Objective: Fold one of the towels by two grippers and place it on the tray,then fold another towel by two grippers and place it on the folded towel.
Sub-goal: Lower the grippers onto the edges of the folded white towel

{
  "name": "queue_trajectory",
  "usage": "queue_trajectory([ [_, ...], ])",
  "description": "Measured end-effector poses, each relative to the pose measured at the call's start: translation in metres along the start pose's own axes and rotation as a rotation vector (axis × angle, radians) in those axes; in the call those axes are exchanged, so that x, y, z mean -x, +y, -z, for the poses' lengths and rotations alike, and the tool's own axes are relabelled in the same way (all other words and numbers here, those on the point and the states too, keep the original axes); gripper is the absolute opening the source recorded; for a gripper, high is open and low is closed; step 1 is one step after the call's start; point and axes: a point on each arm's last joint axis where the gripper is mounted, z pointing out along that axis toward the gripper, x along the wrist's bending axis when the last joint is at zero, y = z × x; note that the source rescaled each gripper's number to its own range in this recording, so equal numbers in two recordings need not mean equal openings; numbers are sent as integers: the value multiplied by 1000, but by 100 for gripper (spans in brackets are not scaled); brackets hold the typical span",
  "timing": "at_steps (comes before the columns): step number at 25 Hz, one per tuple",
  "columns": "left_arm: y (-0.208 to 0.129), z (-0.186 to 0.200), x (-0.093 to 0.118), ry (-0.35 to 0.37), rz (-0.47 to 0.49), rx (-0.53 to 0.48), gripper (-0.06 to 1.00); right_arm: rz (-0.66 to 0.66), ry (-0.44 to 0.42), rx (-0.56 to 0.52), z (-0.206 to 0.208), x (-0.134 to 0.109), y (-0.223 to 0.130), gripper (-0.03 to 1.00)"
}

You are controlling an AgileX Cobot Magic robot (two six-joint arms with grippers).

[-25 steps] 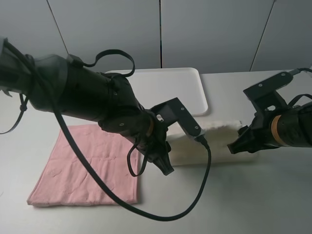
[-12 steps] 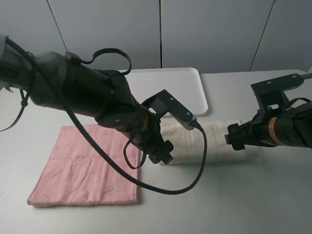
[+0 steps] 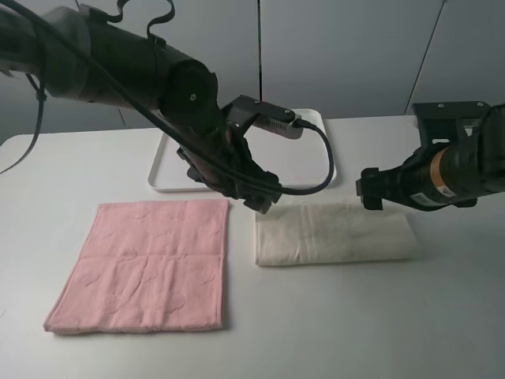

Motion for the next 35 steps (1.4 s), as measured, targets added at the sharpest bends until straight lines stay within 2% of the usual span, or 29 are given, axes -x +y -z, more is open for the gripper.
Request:
queue_trajectory([
  [3,3,3,-10,-44,38,-17,99,7,-24,-62,2,5,10,100],
  [6,7,2,-14,-41,37,-58,99,12,-40,-140,4,6,19,100],
  [8,10,-5,-14,-36,28,-118,99,15,-44,-204,1,6,22,100],
  [13,21,-35,-13,-29,29,-205,99,33,-4,-304,-7,-2,24,100],
  [20,26,-64,-15,6,50,-292,99,39,-9,-353,-17,-4,24,100],
  [29,24,-72,-19,48,98,-302,99,35,-16,-380,-23,4,23,100],
  [35,22,-81,-17,33,135,-305,99,55,-11,-384,-23,5,23,100],
])
